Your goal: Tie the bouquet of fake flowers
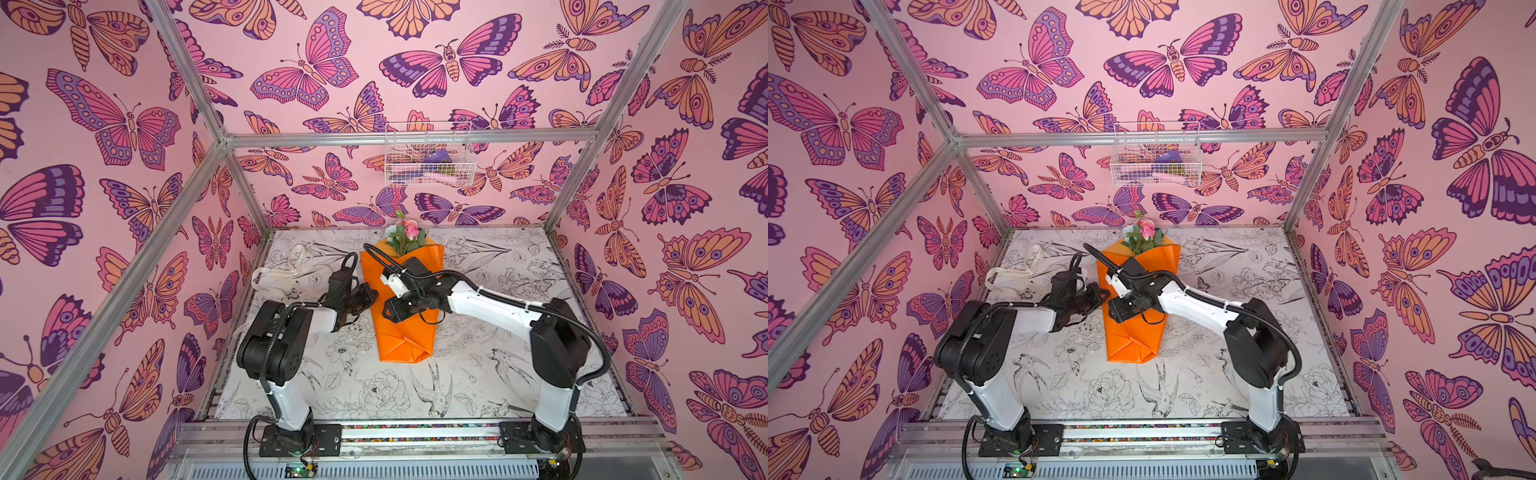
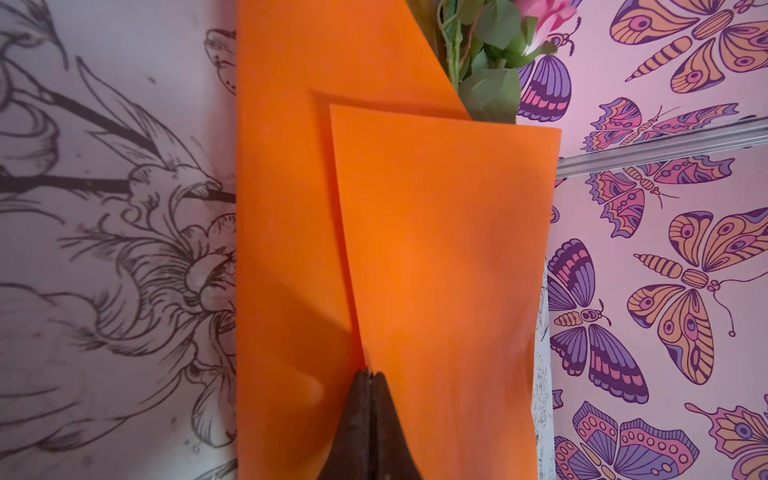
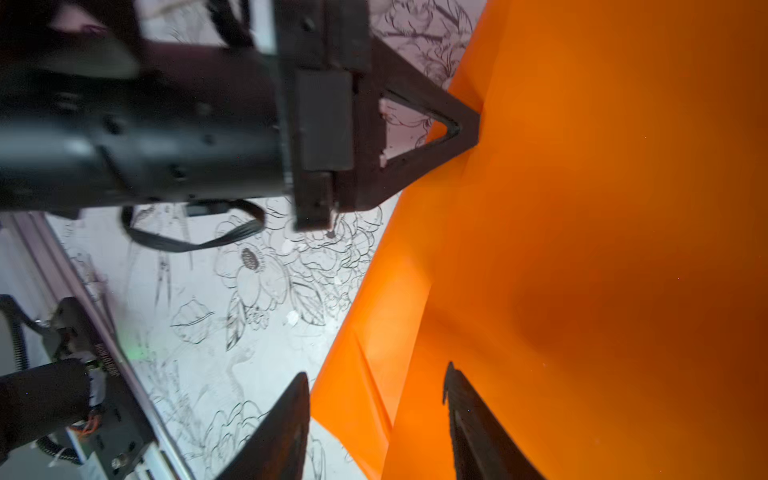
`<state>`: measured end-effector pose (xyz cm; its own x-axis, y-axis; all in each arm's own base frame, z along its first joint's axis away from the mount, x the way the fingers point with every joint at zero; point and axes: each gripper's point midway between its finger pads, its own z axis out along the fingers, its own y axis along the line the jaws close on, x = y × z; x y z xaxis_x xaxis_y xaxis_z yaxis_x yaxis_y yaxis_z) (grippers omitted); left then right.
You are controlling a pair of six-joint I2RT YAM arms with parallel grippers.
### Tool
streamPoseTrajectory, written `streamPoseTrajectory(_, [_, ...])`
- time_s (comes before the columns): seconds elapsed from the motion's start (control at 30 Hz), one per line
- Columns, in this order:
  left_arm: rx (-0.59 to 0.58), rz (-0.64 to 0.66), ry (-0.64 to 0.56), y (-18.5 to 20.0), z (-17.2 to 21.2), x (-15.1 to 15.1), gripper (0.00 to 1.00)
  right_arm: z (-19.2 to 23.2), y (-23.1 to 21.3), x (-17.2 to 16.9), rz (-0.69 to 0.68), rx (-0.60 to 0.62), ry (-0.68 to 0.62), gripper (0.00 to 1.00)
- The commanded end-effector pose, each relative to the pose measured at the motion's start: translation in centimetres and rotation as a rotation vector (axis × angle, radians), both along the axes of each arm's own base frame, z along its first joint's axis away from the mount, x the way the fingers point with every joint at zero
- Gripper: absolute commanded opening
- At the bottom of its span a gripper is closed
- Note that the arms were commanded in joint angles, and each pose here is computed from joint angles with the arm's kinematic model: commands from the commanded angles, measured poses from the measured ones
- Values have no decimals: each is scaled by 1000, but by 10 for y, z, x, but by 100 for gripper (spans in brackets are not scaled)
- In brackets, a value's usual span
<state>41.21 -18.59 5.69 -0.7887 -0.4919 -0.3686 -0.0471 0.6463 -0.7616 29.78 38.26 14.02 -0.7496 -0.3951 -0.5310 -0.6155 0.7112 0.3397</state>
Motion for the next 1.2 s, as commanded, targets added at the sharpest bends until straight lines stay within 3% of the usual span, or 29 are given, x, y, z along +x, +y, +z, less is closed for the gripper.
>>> streamPoseTrajectory(0.0, [0, -37, -4, -3, -2, 2, 0, 8, -2, -5, -31, 51, -8, 54])
streamPoseTrajectory(0.2, [-21, -56, -32, -7, 11, 3, 0, -7, -44, 4, -197, -76, -55, 53])
streamPoseTrajectory(0.43, [-61, -80, -31, -16, 17, 3, 0, -19, -76, -16, -269, -101, -25, 44])
streamPoseTrajectory(0.6, [-75, -103, -54, -23, 29, 3, 0, -13, -79, -37, -244, -31, -38, 45])
streamPoseTrajectory(0.7, [-76, -109, -64, -28, 33, 4, 0, -9, -76, -54, -188, -55, -107, 48])
streamPoseTrajectory(0.93, [-58, -101, -57, -27, 31, 5, 0, -33, -91, -79, -138, -333, -276, 58])
streamPoseTrajectory(1.17, [-50, -102, -57, -27, 32, 6, 0, -65, -104, -73, -174, -481, -302, 56])
